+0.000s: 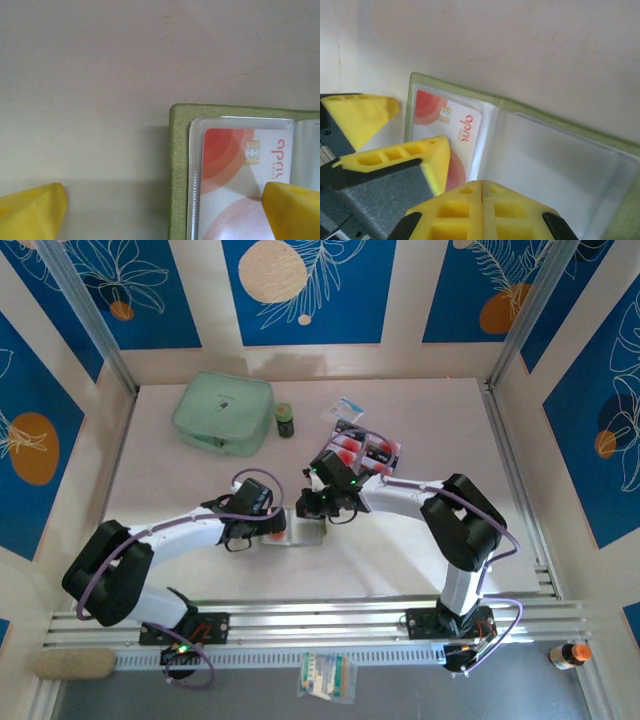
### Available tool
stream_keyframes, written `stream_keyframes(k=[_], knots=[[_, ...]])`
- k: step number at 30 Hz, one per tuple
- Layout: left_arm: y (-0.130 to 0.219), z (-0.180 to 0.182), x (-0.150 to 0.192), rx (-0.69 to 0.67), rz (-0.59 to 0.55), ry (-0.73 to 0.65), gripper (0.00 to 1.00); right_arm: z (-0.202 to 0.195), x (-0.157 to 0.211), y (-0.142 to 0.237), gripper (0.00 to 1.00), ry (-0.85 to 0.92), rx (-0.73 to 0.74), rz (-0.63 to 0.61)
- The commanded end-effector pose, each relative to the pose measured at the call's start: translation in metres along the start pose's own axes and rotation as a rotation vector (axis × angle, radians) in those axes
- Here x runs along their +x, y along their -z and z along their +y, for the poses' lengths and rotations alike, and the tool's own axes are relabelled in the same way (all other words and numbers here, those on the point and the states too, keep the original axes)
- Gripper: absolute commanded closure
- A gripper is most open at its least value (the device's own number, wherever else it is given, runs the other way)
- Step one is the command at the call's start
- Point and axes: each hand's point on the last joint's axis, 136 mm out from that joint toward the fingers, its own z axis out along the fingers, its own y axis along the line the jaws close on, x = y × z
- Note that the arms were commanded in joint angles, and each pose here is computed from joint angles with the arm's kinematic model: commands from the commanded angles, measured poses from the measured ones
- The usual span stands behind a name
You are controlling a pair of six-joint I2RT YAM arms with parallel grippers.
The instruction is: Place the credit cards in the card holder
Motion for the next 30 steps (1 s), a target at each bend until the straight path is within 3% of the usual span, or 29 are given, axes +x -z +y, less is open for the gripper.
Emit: stream_keyframes(k=[1,15,30], knots=[[-0.004,0.001,0.007,-0.010,0.017,-0.014,0.00,-0.014,0.007,0.004,0.96,0.002,0.032,0.029],[0.003,-0.010,-0.003,0.062,-0.036,-0.035,0.00,-0.043,0.025,-0.020,0.97,-0.040,0.095,0.100],[0.003,-0.025,-0.001,0.165,-0.053,-0.046,0.00,-0.026,0.032,-0.038,0.98,-0.055,0.042,0.130]])
